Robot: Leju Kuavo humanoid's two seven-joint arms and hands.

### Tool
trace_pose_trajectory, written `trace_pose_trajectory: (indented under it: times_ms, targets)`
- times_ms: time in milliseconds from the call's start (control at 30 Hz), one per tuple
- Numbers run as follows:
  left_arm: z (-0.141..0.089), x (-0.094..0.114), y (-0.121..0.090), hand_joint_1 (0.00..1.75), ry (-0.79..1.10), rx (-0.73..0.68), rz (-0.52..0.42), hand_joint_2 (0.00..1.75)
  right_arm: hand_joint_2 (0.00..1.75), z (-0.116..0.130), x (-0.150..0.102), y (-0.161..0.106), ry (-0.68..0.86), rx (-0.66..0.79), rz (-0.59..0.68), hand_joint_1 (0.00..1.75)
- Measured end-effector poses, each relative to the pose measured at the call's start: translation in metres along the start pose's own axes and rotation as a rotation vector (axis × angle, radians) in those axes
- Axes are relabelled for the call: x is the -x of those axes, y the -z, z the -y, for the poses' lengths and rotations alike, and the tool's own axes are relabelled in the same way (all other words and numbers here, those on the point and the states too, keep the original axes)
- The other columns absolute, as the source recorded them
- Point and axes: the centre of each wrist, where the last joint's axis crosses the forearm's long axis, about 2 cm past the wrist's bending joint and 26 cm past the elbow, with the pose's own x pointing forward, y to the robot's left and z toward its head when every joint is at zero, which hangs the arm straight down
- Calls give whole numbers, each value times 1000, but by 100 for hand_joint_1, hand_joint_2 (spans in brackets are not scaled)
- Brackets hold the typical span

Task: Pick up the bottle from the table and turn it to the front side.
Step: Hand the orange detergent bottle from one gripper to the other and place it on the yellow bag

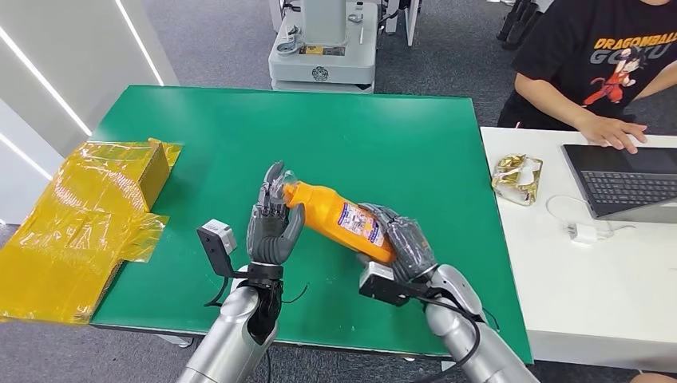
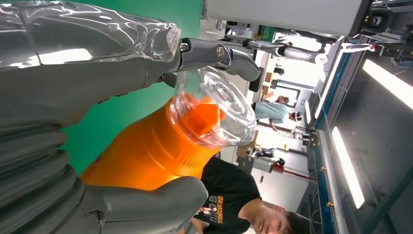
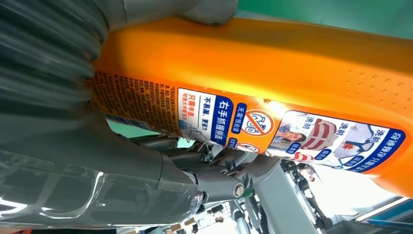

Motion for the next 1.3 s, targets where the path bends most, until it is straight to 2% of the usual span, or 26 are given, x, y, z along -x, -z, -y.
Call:
trace_pose_trajectory:
  times_ms: [633,967,1300]
  targets:
    - [-4,1,-6,0,26,-24,-8,175,175,-6,1,19,45,-59,13,175]
    - [-5,1,-10,0,35,-28,-5,175,175,-18,-5,24,111,-104,23,175]
    - [-8,-1,-11,0,32,-38,1,175,175,-34,-19,29,163,-210,40,175]
